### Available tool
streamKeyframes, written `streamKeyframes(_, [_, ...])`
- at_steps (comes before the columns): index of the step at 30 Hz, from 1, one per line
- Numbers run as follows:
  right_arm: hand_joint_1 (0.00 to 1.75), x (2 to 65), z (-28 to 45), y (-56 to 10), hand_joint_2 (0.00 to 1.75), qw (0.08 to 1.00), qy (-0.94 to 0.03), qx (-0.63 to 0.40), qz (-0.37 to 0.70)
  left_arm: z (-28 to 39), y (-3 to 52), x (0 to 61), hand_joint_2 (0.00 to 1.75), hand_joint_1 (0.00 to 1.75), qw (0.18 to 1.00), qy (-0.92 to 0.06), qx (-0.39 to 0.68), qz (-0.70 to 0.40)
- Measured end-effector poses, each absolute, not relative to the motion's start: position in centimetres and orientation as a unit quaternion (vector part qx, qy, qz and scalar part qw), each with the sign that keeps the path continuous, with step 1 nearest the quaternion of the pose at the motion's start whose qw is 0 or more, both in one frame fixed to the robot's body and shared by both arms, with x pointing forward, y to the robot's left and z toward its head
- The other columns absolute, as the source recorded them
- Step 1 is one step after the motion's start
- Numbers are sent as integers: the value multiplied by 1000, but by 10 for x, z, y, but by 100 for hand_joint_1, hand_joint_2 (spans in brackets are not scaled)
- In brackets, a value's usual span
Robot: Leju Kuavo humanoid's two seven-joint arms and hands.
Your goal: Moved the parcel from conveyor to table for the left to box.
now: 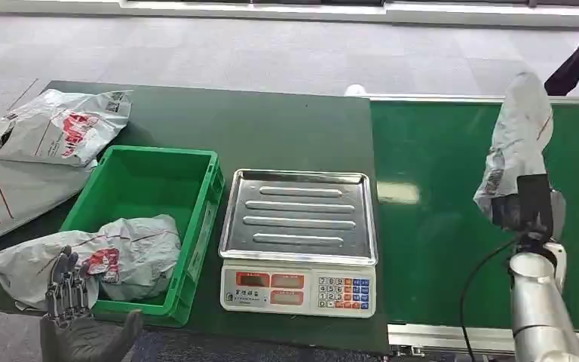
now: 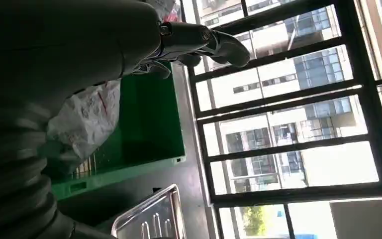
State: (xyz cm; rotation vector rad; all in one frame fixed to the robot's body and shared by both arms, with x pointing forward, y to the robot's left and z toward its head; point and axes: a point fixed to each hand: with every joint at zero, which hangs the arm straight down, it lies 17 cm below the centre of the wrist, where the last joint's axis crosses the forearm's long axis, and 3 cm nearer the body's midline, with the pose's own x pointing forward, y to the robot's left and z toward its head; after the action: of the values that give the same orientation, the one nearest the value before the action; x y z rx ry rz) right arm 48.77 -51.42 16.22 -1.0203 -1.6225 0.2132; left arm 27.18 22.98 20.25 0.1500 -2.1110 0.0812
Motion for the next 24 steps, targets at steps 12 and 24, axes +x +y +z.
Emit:
streamKeyframes(12, [175,464,226,-226,175,362,-746,-374,415,202,218,278,175,0,472,-879,59,23])
streamKeyframes(24, [175,430,128,-106,175,378,-633,-265,622,188,217,277,175,0,501,-863,68,22])
